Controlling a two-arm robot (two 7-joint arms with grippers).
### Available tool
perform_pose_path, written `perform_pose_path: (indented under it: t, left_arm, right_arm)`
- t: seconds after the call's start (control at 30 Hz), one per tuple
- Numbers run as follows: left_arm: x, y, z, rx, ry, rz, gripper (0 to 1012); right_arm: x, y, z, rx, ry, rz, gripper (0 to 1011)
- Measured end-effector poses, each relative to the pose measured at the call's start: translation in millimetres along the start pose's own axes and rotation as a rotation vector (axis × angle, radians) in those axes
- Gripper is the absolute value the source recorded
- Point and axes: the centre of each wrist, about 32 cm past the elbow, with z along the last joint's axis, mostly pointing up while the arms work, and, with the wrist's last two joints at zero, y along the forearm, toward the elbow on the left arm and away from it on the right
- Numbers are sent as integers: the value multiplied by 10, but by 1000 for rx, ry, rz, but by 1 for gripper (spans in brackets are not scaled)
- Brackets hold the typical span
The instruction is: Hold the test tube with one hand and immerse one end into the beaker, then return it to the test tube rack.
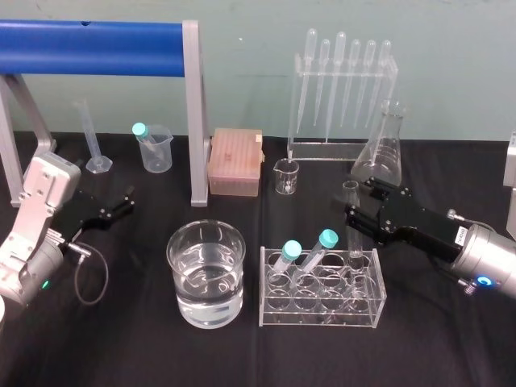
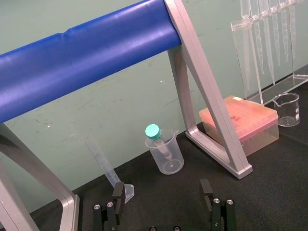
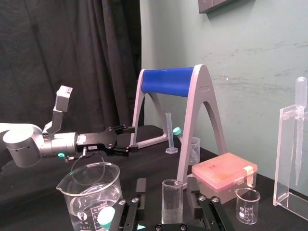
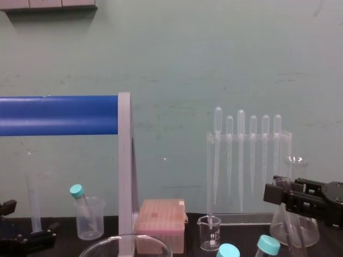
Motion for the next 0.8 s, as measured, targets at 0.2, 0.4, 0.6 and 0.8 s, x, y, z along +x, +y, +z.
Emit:
perform_pose_path:
  t: [0.2,0.4,0.6,0.8]
  left_arm:
    - [0,0,0,0,0,0,1000]
    - [0,0,0,0,0,0,1000]
    - [0,0,0,0,0,0,1000]
    - [0,0,0,0,0,0,1000]
  right_arm:
    - [0,-1,0,1,0,0,712]
    - [0,0,0,1,0,0,895]
    - [0,0,0,1,0,0,1003]
    - [25,68,173,67,-56,10,1000]
